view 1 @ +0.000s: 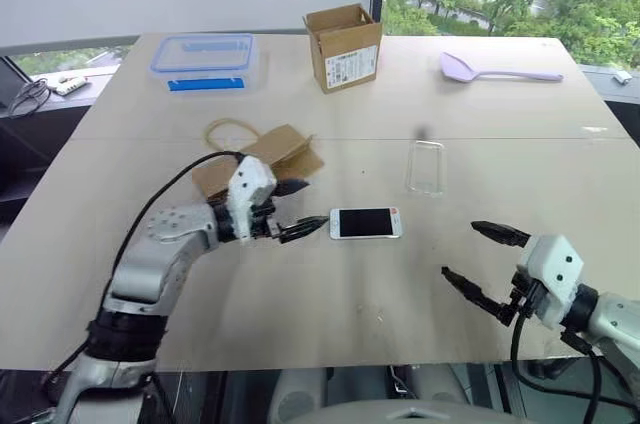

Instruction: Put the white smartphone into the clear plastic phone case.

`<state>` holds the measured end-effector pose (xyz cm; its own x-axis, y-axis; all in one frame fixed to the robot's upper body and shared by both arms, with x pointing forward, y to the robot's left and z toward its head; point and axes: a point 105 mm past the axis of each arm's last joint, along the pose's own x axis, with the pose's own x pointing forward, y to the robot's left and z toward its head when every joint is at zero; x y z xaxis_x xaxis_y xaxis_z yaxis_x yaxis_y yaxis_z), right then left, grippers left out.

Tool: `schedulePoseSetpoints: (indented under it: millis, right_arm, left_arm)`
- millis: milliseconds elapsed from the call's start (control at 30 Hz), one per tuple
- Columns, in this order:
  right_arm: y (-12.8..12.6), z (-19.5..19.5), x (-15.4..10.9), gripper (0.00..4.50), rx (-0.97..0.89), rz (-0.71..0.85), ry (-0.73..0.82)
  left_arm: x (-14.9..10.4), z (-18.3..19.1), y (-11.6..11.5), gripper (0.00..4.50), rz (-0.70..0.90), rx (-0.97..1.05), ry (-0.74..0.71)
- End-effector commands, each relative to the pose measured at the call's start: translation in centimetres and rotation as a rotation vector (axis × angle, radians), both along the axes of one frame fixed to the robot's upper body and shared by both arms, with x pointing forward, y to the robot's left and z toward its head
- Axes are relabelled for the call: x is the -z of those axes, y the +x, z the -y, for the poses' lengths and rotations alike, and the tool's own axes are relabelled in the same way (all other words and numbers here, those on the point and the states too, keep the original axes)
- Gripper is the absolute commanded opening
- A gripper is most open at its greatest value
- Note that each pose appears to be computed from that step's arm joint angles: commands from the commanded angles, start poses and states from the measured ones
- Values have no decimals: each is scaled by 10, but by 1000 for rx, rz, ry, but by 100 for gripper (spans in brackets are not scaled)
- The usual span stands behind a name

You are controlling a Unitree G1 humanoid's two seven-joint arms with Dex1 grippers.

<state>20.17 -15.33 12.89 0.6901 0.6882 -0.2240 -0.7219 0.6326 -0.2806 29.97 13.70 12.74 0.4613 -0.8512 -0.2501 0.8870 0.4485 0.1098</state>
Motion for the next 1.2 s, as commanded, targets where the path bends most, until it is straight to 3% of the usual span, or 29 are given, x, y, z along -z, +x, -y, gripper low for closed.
schedulePoseSetpoints:
  millis: [33, 200, 433, 833, 933, 1033, 1067, 1200]
  right_arm:
    - [-2, -6, -11, 450, -11, 39, -1]
    - [3, -16, -11, 450, -25, 58, -13]
    - [6, -39, -5, 450, -87, 66, -26]
    - [3, -37, -5, 450, -51, 64, -35]
    - [1, -36, -6, 450, -39, 63, -29]
    - [-3, -36, -4, 450, -29, 56, -34]
    - [-3, -36, -4, 450, -27, 53, -30]
    - [-5, -38, -3, 450, -25, 51, -25]
  left_arm:
    - [4, 11, 4, 439, -4, 40, 68]
    - [15, 17, 17, 439, -56, 24, 120]
    - [20, 31, 12, 439, -35, 176, 173]
    - [50, 38, 21, 439, -22, 272, 301]
    - [51, 42, 14, 439, -76, 320, 288]
    - [52, 39, -1, 304, -130, 397, 299]
    - [53, 39, -3, 284, -137, 404, 304]
    - [49, 40, -6, 284, -150, 404, 308]
